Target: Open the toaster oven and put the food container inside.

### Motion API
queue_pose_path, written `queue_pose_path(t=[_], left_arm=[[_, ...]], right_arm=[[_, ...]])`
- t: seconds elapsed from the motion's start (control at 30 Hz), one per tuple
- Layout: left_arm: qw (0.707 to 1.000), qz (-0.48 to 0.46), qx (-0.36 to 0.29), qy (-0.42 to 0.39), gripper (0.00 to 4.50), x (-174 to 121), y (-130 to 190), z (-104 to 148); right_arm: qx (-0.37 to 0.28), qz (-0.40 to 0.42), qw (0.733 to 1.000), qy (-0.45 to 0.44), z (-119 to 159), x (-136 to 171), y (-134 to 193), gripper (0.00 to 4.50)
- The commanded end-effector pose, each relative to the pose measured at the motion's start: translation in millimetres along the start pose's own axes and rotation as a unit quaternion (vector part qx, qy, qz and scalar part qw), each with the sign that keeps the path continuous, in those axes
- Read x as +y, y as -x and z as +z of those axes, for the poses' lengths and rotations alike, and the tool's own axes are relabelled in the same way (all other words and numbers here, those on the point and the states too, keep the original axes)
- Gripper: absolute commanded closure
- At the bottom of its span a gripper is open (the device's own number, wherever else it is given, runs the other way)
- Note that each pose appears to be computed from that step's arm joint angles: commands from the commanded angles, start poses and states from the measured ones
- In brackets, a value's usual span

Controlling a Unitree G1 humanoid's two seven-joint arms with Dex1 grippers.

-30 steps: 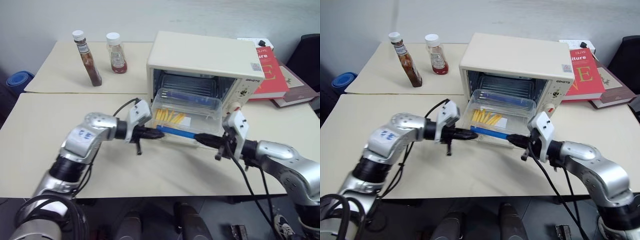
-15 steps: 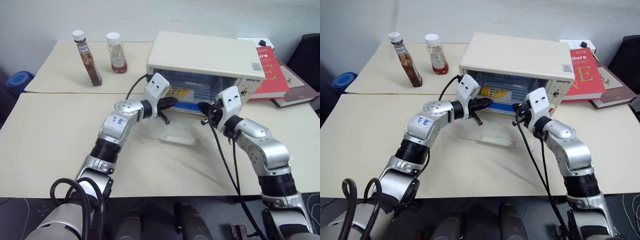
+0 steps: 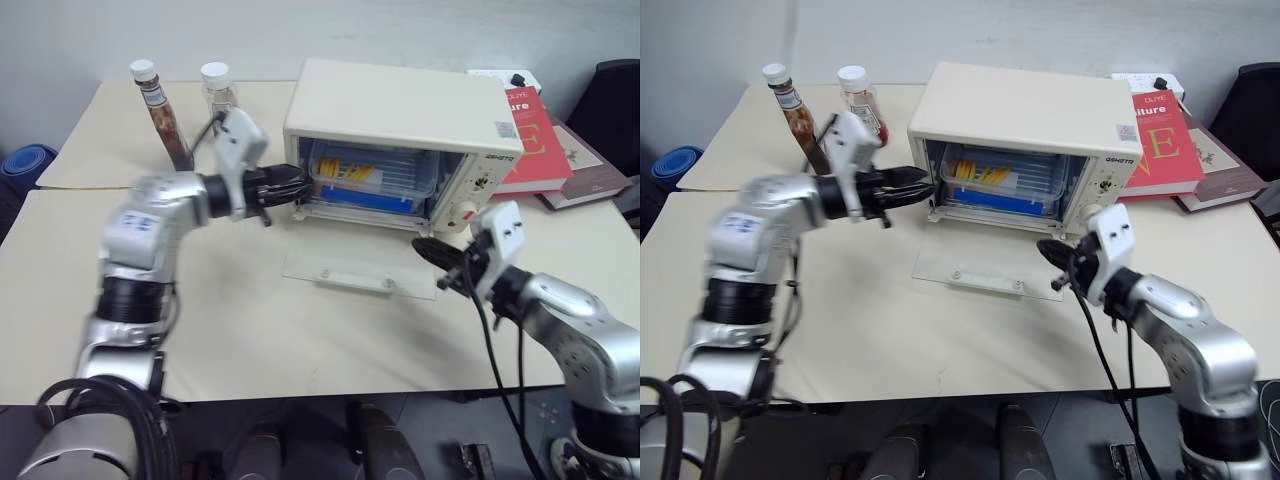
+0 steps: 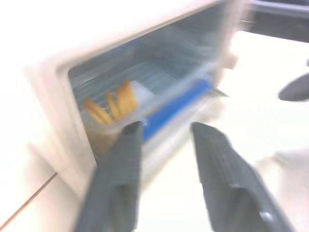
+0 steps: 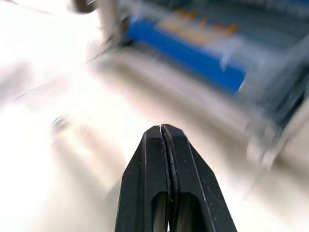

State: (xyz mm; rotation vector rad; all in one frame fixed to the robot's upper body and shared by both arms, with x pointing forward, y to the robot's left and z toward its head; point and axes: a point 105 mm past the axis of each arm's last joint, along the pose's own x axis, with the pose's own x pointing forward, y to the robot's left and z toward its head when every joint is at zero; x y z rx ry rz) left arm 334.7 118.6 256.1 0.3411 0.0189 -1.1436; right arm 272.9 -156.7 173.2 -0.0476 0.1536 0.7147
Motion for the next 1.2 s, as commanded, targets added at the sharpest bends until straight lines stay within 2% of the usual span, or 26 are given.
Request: queue_pose_path(t=[0.03, 0.17, 0.2, 0.37, 0.47, 0.57, 0.6, 0.63, 0.67, 0.77, 0.9, 1.0, 1.2], left_arm=[[0.995, -0.084, 0.037, -0.042, 1.38, -26.3, 34.9, 7.4], [0.990, -0.100, 0.085, -0.052, 0.22, -28.1, 60.7, 5.2], [0.989, -0.101, 0.092, -0.056, 0.09, -27.7, 63.6, 6.1], [0.989, -0.087, 0.088, -0.082, 0.09, -20.2, 62.6, 16.8], [0.988, -0.085, 0.094, -0.090, 0.09, -18.9, 60.1, 16.2], [0.986, -0.087, 0.100, -0.100, 0.09, -17.3, 62.7, 16.9], [0.988, -0.080, 0.095, -0.097, 0.09, -13.4, 64.0, 18.8], [0.989, -0.072, 0.093, -0.095, 0.00, -9.6, 65.4, 19.5], [0.989, -0.067, 0.094, -0.094, 0.00, -6.2, 67.2, 18.7], [0.990, -0.055, 0.096, -0.091, 0.00, 2.7, 73.7, 17.6], [0.993, -0.047, 0.077, -0.076, 0.00, 11.6, 82.4, 27.6], [0.993, -0.047, 0.074, -0.074, 0.00, 15.8, 89.8, 33.9], [0.992, -0.035, 0.088, -0.085, 0.00, 23.3, 98.4, 34.0]], right_arm=[[0.023, 0.020, 0.999, -0.024, -12.3, 19.2, 19.9, 4.50], [0.052, 0.004, 0.996, -0.073, -39.7, 24.0, 23.2, 4.50], [0.059, -0.001, 0.995, -0.081, -46.6, 24.1, 21.7, 4.50], [0.063, -0.065, 0.991, -0.100, -73.4, 1.5, -0.2, 4.50], [0.038, -0.091, 0.989, -0.110, -71.4, -13.6, -13.2, 4.50], [-0.025, -0.093, 0.991, -0.090, -34.2, -25.1, -13.5, 4.50], [-0.069, -0.093, 0.988, -0.099, -9.4, -31.7, -7.7, 4.50], [-0.096, -0.084, 0.987, -0.103, 10.3, -34.5, -0.2, 4.12], [-0.110, -0.065, 0.988, -0.085, 29.3, -34.6, 10.0, 3.95], [-0.088, -0.015, 0.996, -0.022, 65.2, -32.4, 43.1, 3.00], [-0.025, -0.006, 0.999, 0.021, 86.2, -40.9, 78.9, 1.61], [0.028, -0.011, 0.999, 0.033, 91.2, -52.2, 105.0, 0.65], [0.049, -0.026, 0.997, 0.048, 92.2, -67.9, 121.5, 0.65]])
